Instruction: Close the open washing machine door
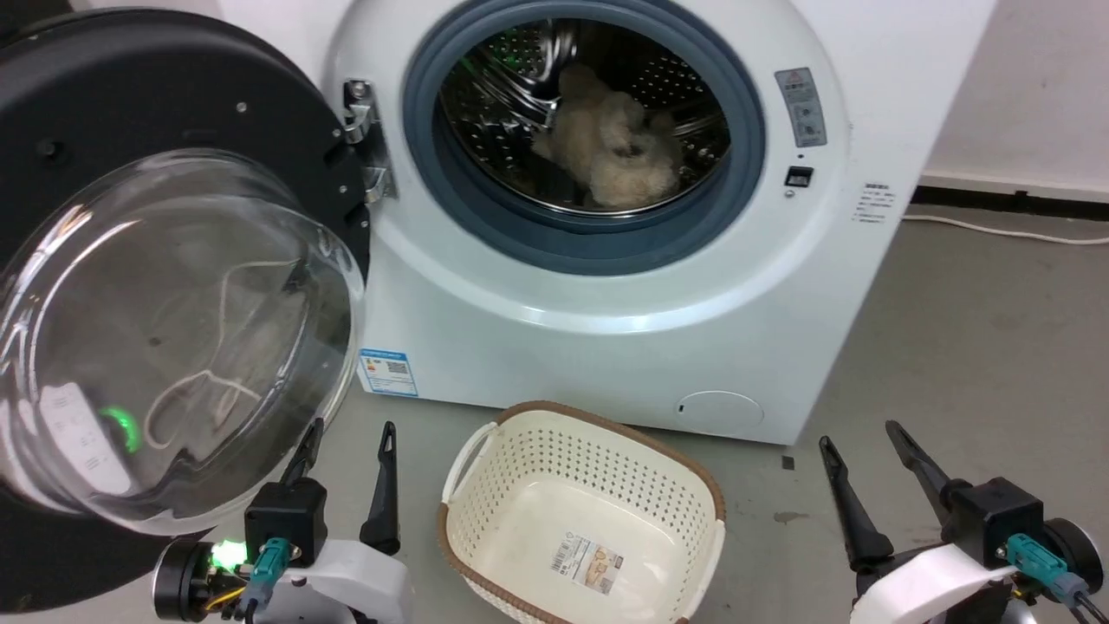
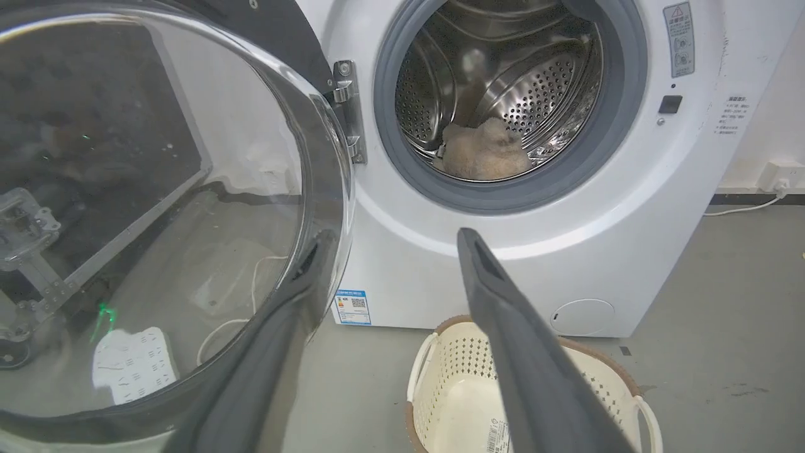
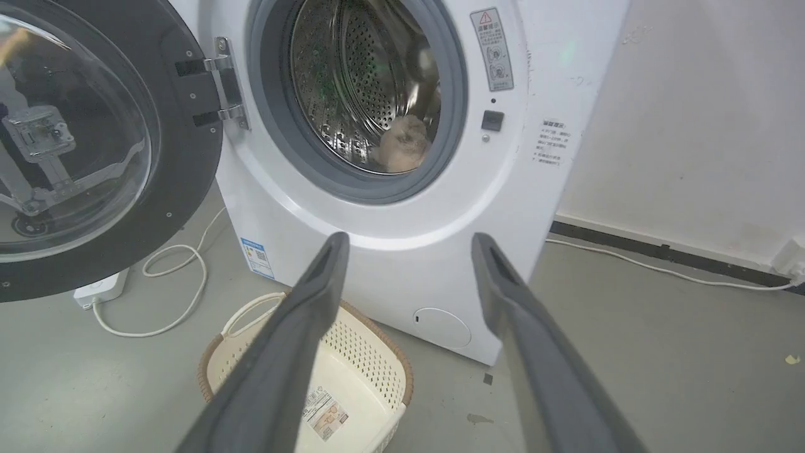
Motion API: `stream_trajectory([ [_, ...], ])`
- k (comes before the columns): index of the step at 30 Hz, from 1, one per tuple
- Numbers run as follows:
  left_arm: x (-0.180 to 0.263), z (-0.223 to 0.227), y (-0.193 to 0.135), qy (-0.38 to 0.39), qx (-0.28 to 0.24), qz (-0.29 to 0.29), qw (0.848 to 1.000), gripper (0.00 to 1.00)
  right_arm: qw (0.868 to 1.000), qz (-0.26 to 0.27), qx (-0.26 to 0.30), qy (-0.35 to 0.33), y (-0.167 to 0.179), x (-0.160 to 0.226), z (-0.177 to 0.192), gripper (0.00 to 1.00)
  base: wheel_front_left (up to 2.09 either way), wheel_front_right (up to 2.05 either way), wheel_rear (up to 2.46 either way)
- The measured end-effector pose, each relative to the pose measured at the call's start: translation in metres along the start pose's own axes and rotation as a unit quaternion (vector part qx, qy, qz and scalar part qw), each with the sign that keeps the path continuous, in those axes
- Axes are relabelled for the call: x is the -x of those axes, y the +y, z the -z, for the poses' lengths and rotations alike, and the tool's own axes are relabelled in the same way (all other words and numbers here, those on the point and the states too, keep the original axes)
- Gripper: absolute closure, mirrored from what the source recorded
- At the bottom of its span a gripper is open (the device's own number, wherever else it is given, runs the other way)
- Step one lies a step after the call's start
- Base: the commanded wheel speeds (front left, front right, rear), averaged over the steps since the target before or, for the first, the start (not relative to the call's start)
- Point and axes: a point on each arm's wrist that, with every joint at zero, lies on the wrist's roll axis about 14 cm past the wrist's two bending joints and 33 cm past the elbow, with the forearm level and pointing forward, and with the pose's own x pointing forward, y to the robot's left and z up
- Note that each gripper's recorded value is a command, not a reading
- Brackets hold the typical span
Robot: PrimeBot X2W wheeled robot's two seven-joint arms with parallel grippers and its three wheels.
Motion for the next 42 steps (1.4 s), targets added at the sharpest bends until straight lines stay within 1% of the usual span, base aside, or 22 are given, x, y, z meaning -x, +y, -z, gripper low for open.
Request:
stream_trajectory([
  [12,0.017,-0.005,0.025,-0.014,-0.012,-0.036,0.999,0.00,0.999,-0.053,-0.007,-0.010,0.034,-0.013,-0.002,0.00,0.00,0.00,0.00],
  [24,0.035,-0.008,0.050,-0.025,-0.021,-0.085,0.996,0.00,0.992,-0.122,-0.009,-0.008,0.074,-0.022,0.004,0.00,0.00,0.00,0.00],
  [25,0.041,-0.010,0.057,-0.029,-0.026,-0.099,0.994,0.00,0.990,-0.141,-0.011,-0.009,0.085,-0.024,0.005,0.00,0.00,0.00,0.00],
  [42,0.061,-0.014,0.075,-0.044,-0.041,-0.134,0.989,0.00,0.979,-0.201,-0.023,-0.018,0.123,-0.028,0.003,0.00,0.00,0.00,0.00],
])
